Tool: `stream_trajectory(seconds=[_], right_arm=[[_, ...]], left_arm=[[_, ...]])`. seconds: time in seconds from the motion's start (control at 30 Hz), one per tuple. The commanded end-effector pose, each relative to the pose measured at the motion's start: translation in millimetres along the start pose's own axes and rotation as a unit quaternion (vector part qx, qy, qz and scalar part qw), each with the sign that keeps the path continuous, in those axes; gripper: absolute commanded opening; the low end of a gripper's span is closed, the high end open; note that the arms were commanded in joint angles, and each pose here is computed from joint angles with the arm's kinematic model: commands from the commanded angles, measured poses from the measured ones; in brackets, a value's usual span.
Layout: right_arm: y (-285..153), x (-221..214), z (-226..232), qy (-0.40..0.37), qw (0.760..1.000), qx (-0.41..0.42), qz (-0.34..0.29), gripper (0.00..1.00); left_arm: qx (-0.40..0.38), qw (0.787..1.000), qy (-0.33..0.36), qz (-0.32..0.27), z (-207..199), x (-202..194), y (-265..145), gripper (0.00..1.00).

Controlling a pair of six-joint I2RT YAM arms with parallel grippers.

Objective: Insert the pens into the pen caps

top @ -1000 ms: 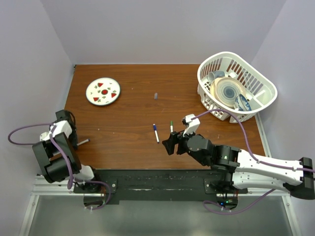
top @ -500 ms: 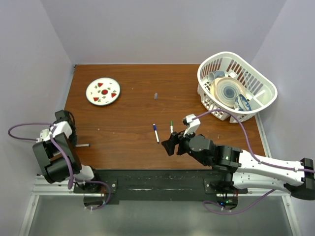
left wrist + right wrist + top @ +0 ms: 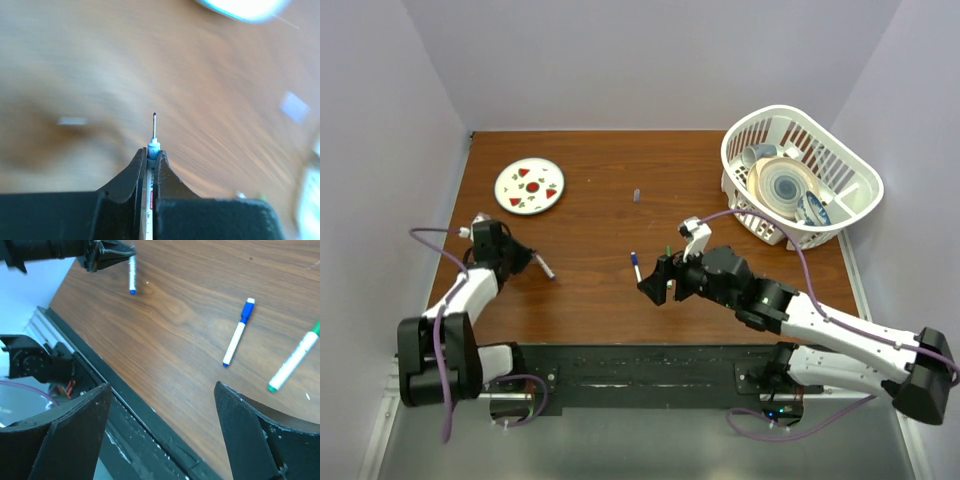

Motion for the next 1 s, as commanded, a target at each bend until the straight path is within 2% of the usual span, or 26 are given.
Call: stream_trajectory(seconds=[0.0, 0.03, 0.07, 0.13, 0.17, 0.23, 0.3, 0.4, 0.53, 0.7, 0.9, 0.97], right_arm=[[10.3, 12.4, 11.2, 0.004, 0.991, 0.134, 0.011, 0.89], [15.2, 12.6, 13.3, 0.006, 0.986, 0.168, 0.019, 0.93], [17.7, 13.2, 14.4, 0.006, 0.983, 0.181, 0.022, 0.95], [23.1, 17.9, 20.2, 0.002, 0.975, 0.220, 0.017, 0.98], [27.5, 14.7, 22.5, 0.006, 0.971, 0.239, 0.032, 0.98], [32.9, 19.6, 27.9, 0.010, 0.965, 0.261, 0.020, 0.99], [39.3, 21.5, 31.8, 0.028, 0.960, 0.279, 0.008, 0.99], [47.2, 20.6, 32.5, 0.043, 0.958, 0.282, 0.002, 0.98], [51.4, 22.3, 30.8, 0.047, 0.959, 0.277, -0.019, 0.94], [51.9, 29.5, 32.9, 0.051, 0.957, 0.282, -0.047, 0.85], [57.0, 31.3, 35.9, 0.057, 0.954, 0.290, -0.045, 0.70], [58.9, 27.9, 35.1, 0.066, 0.953, 0.294, -0.040, 0.69]], left_arm=[[-0.300, 0.948, 0.092, 0.050, -51.8, -20.2, -34.1, 0.00], [-0.353, 0.929, 0.096, 0.047, -58.5, -25.8, -45.0, 0.00], [-0.388, 0.912, 0.111, 0.076, -64.3, -38.5, -55.1, 0.00], [-0.431, 0.890, 0.116, 0.092, -71.6, -48.0, -69.8, 0.00], [-0.468, 0.866, 0.135, 0.112, -80.4, -62.1, -81.8, 0.00], [-0.511, 0.840, 0.138, 0.118, -89.0, -70.6, -100.0, 0.00], [-0.543, 0.818, 0.142, 0.125, -94.7, -83.1, -117.6, 0.00], [-0.579, 0.796, 0.133, 0.116, -103.8, -90.6, -140.6, 0.00], [-0.607, 0.778, 0.112, 0.120, -109.5, -97.5, -160.4, 0.00], [-0.612, 0.775, 0.083, 0.133, -103.9, -104.5, -163.2, 0.00], [-0.631, 0.759, 0.060, 0.147, -107.3, -111.2, -170.6, 0.00], [-0.638, 0.754, 0.055, 0.146, -110.1, -113.5, -173.6, 0.00]])
Point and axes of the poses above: each gripper's point midway between its finger pads, its own y axis out along the fingers, its own z axis along the line the jaws close on, x = y × z, the point moved 8 cm from there along -y, back along the fingers, and after that the axes turned 5 degrees about -y, right-handed, at the moved point
